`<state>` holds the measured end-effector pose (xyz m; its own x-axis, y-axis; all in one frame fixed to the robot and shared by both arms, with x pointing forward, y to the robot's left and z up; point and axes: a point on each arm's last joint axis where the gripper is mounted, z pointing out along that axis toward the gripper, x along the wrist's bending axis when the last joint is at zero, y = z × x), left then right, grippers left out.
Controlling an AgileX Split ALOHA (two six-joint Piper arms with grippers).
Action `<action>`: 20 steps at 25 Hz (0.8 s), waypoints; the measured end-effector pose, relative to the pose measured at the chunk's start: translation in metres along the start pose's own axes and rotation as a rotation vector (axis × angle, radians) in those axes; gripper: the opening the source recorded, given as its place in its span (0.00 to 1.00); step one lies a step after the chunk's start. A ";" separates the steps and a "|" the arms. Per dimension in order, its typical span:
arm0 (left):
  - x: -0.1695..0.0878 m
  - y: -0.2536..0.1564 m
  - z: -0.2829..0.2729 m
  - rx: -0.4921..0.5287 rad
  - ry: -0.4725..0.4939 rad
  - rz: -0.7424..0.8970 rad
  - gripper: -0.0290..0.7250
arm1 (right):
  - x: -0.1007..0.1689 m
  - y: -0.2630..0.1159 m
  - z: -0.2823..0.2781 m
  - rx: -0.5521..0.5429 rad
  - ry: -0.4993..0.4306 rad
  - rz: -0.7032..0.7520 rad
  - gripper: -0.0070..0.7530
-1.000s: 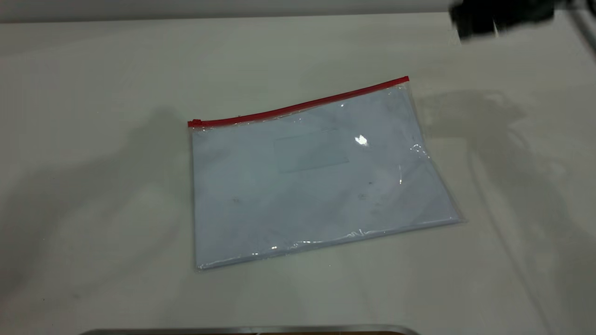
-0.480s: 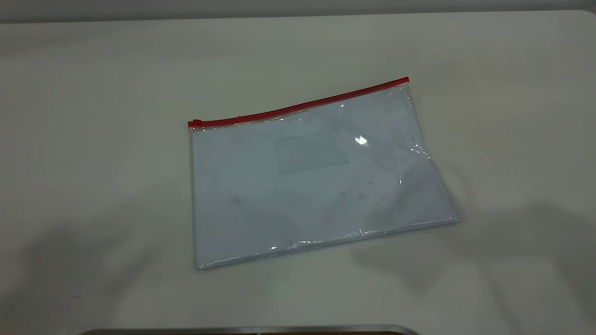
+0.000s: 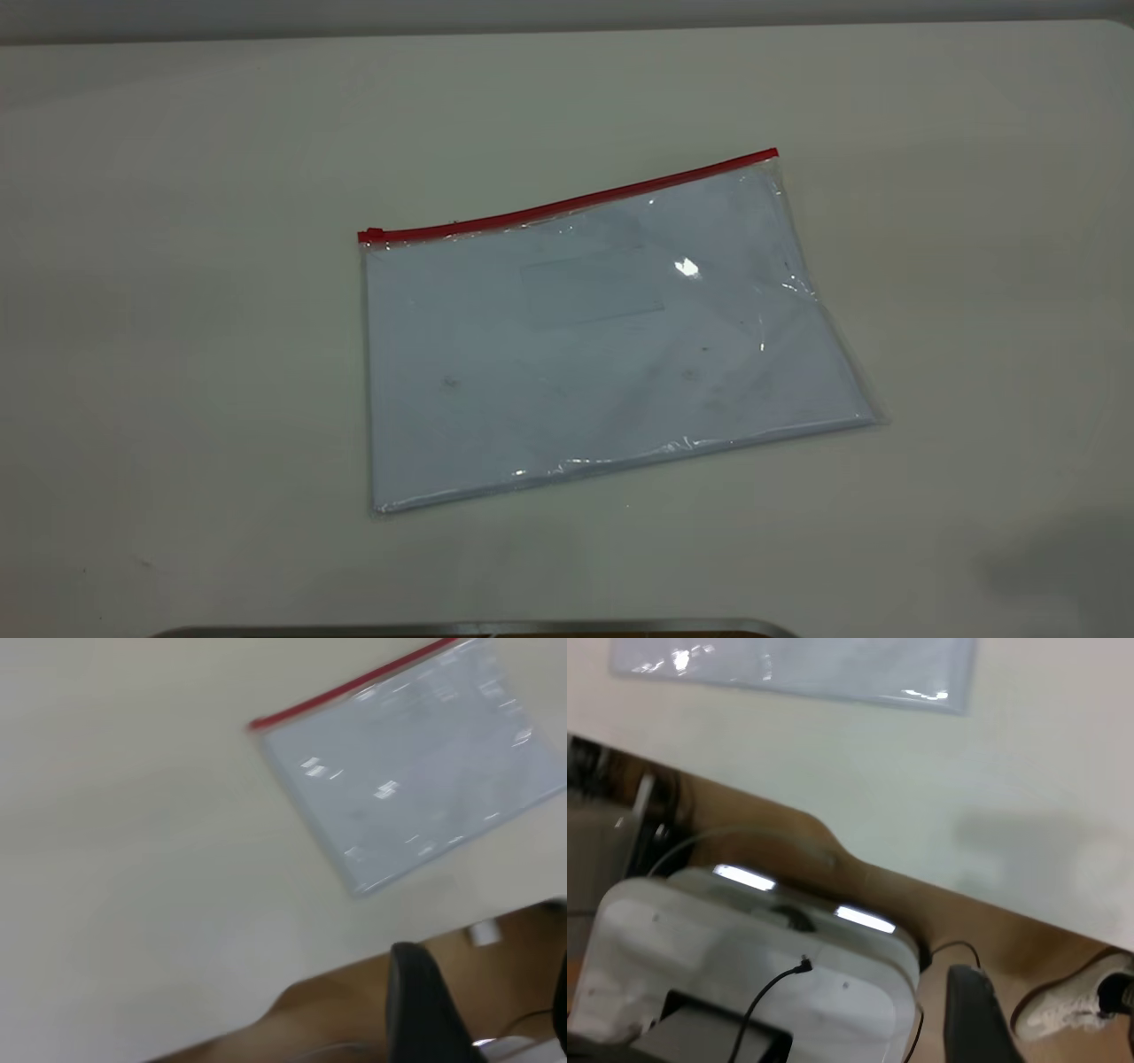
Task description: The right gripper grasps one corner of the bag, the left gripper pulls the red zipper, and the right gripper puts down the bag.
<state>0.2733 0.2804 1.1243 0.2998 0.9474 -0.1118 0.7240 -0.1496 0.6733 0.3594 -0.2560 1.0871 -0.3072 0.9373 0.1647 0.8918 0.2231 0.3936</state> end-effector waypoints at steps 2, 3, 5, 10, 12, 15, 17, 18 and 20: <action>0.004 -0.020 0.004 -0.004 0.040 0.007 0.60 | 0.001 -0.025 -0.003 -0.040 -0.012 0.002 0.60; 0.006 -0.028 0.006 -0.008 0.058 0.009 0.60 | 0.001 -0.037 -0.003 -0.071 -0.020 -0.002 0.60; 0.011 -0.043 0.010 -0.015 0.097 0.009 0.60 | -0.002 -0.055 0.000 -0.140 -0.050 -0.016 0.60; 0.019 -0.069 0.026 0.010 0.165 -0.005 0.60 | -0.009 -0.093 0.013 -0.243 -0.128 -0.050 0.60; 0.021 -0.076 0.034 0.028 0.165 -0.007 0.60 | -0.010 -0.100 0.010 -0.292 -0.147 -0.062 0.60; 0.021 -0.080 0.040 0.039 0.164 -0.008 0.60 | -0.009 -0.107 0.005 -0.353 -0.156 -0.071 0.60; 0.021 -0.082 0.045 0.049 0.149 -0.015 0.60 | -0.009 -0.109 0.003 -0.374 -0.157 -0.074 0.60; 0.020 -0.082 0.046 0.052 0.137 -0.018 0.60 | -0.008 -0.110 0.002 -0.383 -0.157 -0.075 0.60; 0.019 -0.082 0.047 0.048 0.128 -0.018 0.60 | -0.008 -0.111 0.002 -0.391 -0.157 -0.076 0.60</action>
<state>0.2485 0.2976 1.0328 0.2065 0.9781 -0.0271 0.7585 -0.1426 0.6359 0.2633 -0.2879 1.0404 -0.2860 0.9582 -0.0060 0.6659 0.2032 0.7179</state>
